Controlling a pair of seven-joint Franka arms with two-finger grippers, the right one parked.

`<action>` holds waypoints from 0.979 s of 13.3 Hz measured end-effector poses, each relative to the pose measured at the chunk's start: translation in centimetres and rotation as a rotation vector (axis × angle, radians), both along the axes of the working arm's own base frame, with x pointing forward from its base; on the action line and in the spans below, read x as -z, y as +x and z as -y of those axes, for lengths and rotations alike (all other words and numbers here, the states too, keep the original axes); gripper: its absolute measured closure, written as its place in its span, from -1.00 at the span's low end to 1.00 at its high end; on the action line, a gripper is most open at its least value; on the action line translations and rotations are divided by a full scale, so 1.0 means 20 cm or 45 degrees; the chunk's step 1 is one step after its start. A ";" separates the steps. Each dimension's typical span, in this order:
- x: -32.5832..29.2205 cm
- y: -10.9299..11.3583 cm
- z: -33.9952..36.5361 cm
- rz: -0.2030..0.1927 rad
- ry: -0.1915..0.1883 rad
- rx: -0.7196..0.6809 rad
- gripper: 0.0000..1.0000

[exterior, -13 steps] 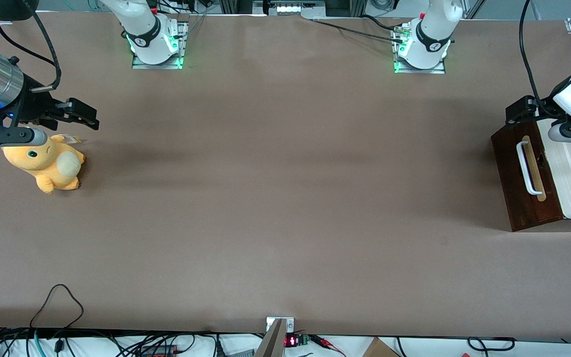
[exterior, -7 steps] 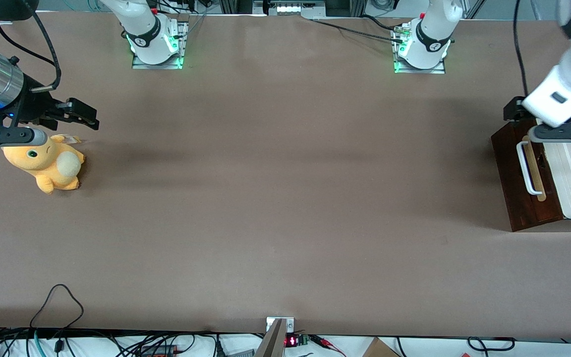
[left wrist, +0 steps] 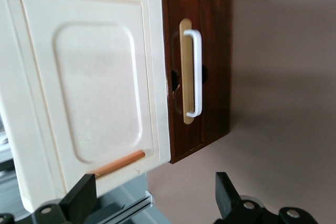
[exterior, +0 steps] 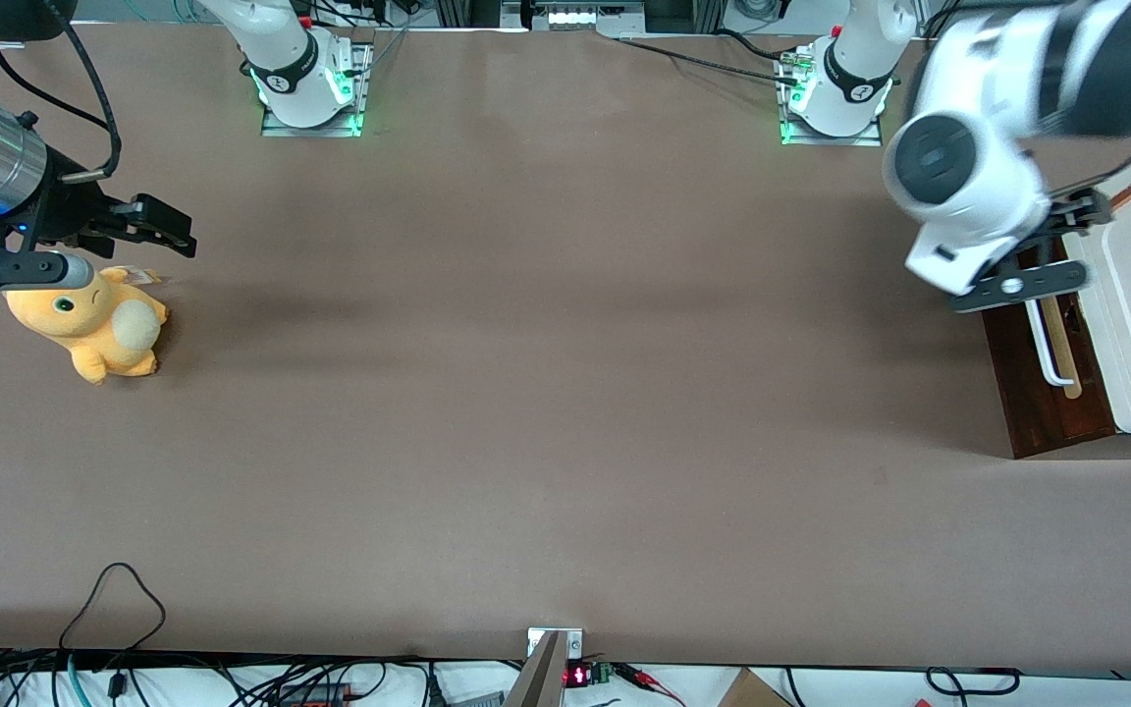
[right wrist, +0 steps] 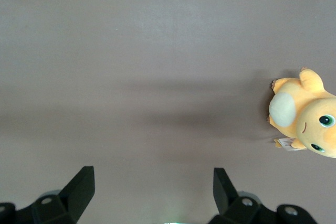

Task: Open lower drawer with left arm only
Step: 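Lower the open left gripper onto the drawer's white bar handle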

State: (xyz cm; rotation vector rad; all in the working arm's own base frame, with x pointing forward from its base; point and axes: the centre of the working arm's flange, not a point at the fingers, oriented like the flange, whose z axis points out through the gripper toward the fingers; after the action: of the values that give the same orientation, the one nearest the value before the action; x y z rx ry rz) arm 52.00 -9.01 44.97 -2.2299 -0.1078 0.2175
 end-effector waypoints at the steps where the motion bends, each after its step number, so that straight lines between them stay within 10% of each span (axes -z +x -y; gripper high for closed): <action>1: 0.13 -0.04 0.00 0.010 0.073 -0.027 -1.00; 8: 0.81 -0.24 -0.13 -0.006 0.425 0.192 -1.00; 13: 1.08 -0.15 -0.30 -0.049 0.512 0.407 -1.00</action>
State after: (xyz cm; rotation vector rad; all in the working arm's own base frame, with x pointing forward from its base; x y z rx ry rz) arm 49.00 -2.94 23.43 -1.8101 0.2089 0.0561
